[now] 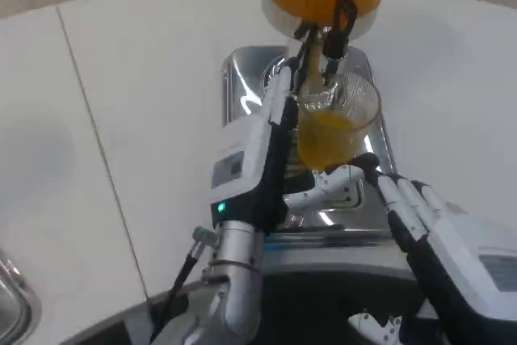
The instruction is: Grasp the cup under the faucet to collect the drink, then remove the cup.
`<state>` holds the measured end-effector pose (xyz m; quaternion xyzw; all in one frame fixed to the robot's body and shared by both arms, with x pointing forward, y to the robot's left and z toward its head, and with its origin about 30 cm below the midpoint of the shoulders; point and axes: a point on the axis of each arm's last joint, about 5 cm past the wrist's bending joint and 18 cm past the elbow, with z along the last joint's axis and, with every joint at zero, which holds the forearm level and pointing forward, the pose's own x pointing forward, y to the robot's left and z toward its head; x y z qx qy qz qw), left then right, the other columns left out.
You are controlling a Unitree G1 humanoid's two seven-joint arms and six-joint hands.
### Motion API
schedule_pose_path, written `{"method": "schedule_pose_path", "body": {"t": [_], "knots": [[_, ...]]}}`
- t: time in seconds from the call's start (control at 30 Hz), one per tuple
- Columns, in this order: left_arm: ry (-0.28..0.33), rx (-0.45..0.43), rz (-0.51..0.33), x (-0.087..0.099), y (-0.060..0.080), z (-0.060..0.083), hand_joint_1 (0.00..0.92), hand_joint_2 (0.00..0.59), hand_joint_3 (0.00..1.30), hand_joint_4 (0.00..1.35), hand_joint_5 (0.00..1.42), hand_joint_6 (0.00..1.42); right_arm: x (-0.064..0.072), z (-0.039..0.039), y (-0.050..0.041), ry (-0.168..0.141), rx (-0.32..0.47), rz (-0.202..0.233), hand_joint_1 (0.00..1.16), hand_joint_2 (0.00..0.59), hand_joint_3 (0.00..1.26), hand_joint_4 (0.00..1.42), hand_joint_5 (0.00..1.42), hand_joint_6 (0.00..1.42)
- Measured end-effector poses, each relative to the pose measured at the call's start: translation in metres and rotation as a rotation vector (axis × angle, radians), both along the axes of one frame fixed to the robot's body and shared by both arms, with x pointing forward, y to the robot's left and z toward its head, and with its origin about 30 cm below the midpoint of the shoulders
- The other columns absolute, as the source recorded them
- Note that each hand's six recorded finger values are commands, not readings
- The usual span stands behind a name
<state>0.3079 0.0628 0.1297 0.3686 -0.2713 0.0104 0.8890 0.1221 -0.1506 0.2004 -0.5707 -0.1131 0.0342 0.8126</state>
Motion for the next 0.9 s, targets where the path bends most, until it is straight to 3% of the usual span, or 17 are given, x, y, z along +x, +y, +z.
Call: {"method": "schedule_pose_path", "body": {"t": [0.43,0.6,0.77,0.9], "knots": [[-0.001,0.039,0.066,0.003,-0.012,0.003,0.326,0.019,0.07,0.13,0.43,0.51,0.006,0.0005,0.0009,0.023,0.033,0.006,0.61,0.315,0.0,0.0,0.0,0.06],[-0.017,0.057,0.094,0.005,-0.018,0.009,0.343,0.025,0.18,0.27,0.62,0.8,0.007,0.0014,0.0012,0.032,0.04,0.006,0.59,0.318,0.0,0.0,0.0,0.06],[-0.017,0.052,0.134,0.005,-0.027,0.01,0.362,0.026,0.36,0.53,0.89,1.12,0.009,0.0021,0.0009,0.037,0.053,-0.009,0.59,0.317,0.0,0.0,0.0,0.06],[-0.014,0.043,0.142,0.004,-0.034,0.009,0.378,0.027,0.49,0.69,1.05,1.26,0.007,0.0019,0.0015,0.05,0.043,-0.014,0.58,0.317,0.0,0.0,0.0,0.06]]}}
